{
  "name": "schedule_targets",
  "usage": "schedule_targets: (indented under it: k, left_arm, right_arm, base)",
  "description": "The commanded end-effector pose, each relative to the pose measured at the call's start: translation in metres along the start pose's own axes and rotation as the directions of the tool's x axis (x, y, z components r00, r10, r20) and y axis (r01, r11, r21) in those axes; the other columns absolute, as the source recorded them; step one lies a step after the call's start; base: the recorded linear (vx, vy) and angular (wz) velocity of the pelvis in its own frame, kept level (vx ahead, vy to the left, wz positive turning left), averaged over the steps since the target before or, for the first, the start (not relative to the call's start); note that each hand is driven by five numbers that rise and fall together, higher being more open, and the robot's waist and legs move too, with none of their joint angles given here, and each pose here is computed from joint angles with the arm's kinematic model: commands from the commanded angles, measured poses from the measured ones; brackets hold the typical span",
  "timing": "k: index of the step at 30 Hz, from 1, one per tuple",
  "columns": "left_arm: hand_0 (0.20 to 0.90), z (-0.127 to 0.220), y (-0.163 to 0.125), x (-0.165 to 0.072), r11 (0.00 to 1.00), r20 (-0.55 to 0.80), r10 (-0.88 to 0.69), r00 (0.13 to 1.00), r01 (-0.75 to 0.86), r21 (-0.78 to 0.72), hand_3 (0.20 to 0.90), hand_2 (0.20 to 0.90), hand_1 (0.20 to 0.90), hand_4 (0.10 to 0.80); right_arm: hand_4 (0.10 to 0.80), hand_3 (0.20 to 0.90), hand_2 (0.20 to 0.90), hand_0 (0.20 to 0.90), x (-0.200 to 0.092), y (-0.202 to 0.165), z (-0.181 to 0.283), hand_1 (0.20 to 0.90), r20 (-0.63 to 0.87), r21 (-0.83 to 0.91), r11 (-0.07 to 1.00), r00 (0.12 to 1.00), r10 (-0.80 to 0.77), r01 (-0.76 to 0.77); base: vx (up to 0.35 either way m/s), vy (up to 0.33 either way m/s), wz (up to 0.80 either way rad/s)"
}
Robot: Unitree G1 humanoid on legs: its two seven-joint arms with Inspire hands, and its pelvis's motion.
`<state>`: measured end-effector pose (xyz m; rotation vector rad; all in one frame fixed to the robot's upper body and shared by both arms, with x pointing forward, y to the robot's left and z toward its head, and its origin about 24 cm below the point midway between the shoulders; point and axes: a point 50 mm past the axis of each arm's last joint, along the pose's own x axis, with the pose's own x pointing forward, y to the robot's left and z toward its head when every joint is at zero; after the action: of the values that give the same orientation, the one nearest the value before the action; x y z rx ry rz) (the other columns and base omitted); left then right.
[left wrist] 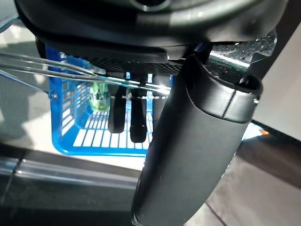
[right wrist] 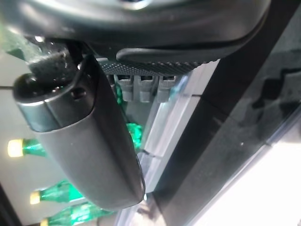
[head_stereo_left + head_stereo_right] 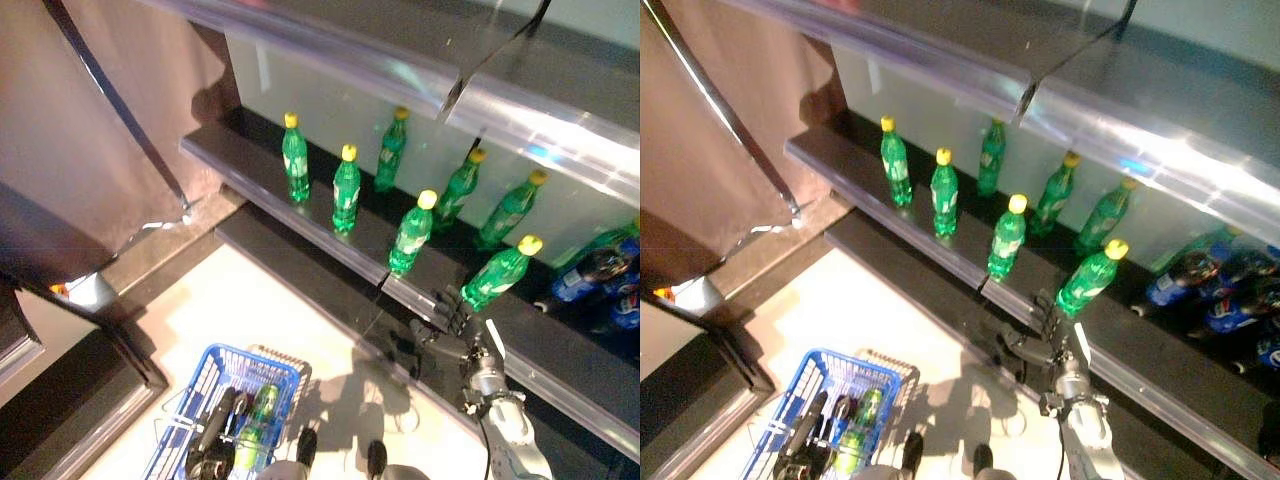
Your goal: Pick up the drink and place into the basket.
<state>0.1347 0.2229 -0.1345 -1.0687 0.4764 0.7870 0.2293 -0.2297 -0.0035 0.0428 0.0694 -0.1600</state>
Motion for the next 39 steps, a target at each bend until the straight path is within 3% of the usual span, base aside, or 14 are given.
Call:
schedule_targets:
  k: [1,16,39]
  left_arm:
    - [0.3,0.072,-0.05,0.007,0.958,0.287,-0.286,0.914,0.269,0.099,0.2,0.3,0.3,0.1]
    - [0.3,0.077,-0.08,0.012,0.931,0.316,-0.36,0.878,0.358,0.069,0.2,0.3,0.3,0.1]
    - [0.3,0.073,-0.094,0.016,0.918,0.282,-0.395,0.874,0.386,0.09,0.2,0.3,0.3,0.1]
  right_arm:
    - [0.8,0.9,0.9,0.9,0.018,0.013,0.072,0.9,0.391,-0.01,1.0,0.92,0.022,-0.02]
    - [0.8,0.9,0.9,0.9,0.023,0.013,0.127,0.9,0.621,0.018,1.0,0.784,-0.017,0.008]
    - [0.8,0.9,0.9,0.9,0.019,0.032,0.193,0.9,0.779,-0.041,0.99,0.616,0.118,-0.138]
  base:
    - [-0.116,-0.08,0.08]
    - [-0.06,-0.031,0.0]
    - [-0.002,0.002,-0.03]
